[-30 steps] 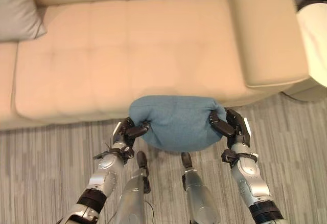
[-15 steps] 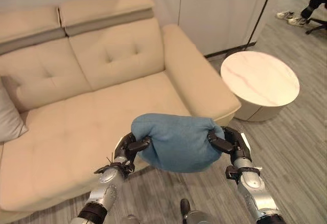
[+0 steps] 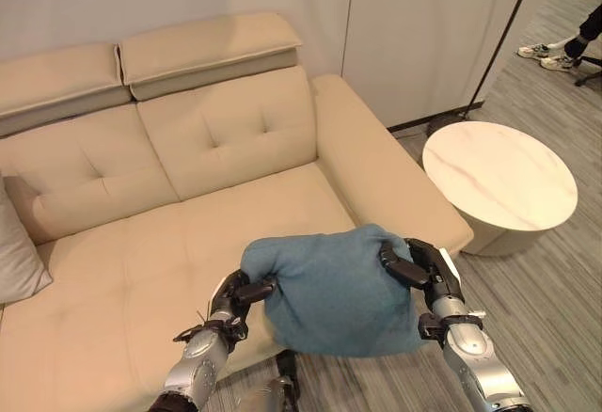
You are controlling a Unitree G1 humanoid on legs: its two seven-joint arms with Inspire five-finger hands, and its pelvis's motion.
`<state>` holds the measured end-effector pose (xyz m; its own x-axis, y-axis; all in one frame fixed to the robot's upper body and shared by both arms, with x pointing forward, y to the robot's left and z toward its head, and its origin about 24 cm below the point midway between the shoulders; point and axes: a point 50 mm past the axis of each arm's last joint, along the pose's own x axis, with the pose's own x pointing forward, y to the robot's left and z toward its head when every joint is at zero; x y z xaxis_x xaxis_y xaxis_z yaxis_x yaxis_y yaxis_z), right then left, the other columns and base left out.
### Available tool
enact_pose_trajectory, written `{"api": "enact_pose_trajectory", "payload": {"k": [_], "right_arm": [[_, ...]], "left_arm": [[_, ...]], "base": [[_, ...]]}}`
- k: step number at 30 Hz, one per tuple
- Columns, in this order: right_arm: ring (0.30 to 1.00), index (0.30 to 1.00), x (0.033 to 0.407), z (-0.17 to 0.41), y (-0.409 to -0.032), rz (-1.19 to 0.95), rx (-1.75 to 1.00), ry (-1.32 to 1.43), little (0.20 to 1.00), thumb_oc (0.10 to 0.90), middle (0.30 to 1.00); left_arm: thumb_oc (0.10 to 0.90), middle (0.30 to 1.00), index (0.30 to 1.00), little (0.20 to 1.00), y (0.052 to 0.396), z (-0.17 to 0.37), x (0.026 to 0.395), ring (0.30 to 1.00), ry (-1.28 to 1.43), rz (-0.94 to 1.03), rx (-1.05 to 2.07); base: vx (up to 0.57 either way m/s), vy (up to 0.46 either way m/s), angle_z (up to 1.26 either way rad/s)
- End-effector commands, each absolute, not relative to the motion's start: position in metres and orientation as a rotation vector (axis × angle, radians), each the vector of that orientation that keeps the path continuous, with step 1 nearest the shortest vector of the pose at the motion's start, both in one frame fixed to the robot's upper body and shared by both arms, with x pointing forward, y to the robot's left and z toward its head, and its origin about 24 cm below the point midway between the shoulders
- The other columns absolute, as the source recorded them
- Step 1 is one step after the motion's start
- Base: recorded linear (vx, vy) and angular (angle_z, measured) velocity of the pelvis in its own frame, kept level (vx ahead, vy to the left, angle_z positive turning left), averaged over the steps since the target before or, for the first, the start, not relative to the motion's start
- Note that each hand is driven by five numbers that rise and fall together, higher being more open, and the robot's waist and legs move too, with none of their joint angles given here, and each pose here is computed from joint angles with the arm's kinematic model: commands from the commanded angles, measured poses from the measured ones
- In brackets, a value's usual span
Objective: Pick up all the scattered cushions and arrange them neatly on the sofa.
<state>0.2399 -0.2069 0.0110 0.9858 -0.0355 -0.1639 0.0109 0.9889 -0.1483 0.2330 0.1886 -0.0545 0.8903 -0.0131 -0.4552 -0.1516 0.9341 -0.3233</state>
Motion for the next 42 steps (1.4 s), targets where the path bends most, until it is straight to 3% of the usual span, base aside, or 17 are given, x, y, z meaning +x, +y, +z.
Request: {"api": "enact_pose_trajectory", "payload": {"k": [1, 16, 28, 29, 32, 37, 42], "right_arm": [[0.300, 0.300, 0.272, 0.073, -0.179, 0.069, -0.098, -0.166, 0.300, 0.400, 0.300], [0.300, 0.300, 0.301, 0.114, -0.194, 0.008, -0.205, -0.286, 0.300, 0.400, 0.300], [0.300, 0.300, 0.347, 0.170, -0.138, 0.179, -0.314, -0.413, 0.300, 0.400, 0.300], [0.300, 0.300, 0.368, 0.216, -0.142, 0.107, -0.659, -0.533, 0.300, 0.400, 0.300], [0.300, 0.300, 0.371, 0.292, -0.136, -0.032, -0.838, -0.766, 0.300, 0.400, 0.300], [0.300, 0.300, 0.381, 0.351, -0.130, -0.096, -0.895, -0.796, 0.300, 0.400, 0.300], [0.300, 0.300, 0.377, 0.387, -0.146, -0.220, -0.971, -0.833, 0.300, 0.400, 0.300]], "left_arm": [[0.400, 0.300, 0.300, 0.300, 0.197, 0.032, 0.281, 0.300, 0.028, 0.013, -0.352], [0.400, 0.300, 0.300, 0.300, 0.192, 0.071, 0.315, 0.300, -0.102, -0.008, -0.257], [0.400, 0.300, 0.300, 0.300, 0.210, 0.111, 0.354, 0.300, -0.163, 0.112, -0.177], [0.400, 0.300, 0.300, 0.300, 0.234, 0.138, 0.366, 0.300, -0.218, 0.189, -0.116], [0.400, 0.300, 0.300, 0.300, 0.218, 0.199, 0.386, 0.300, -0.377, 0.167, -0.087], [0.400, 0.300, 0.300, 0.300, 0.201, 0.272, 0.400, 0.300, -0.519, 0.129, -0.005], [0.400, 0.300, 0.300, 0.300, 0.190, 0.302, 0.401, 0.300, -0.582, 0.108, 0.054]], "base": [[0.36, 0.112, 0.39], [0.32, -0.065, 0.87], [0.14, -0.073, 0.19], [0.28, 0.221, 0.12], [0.04, 0.207, -0.16], [-0.13, 0.110, -0.19], [-0.02, 0.059, 0.05]]}}
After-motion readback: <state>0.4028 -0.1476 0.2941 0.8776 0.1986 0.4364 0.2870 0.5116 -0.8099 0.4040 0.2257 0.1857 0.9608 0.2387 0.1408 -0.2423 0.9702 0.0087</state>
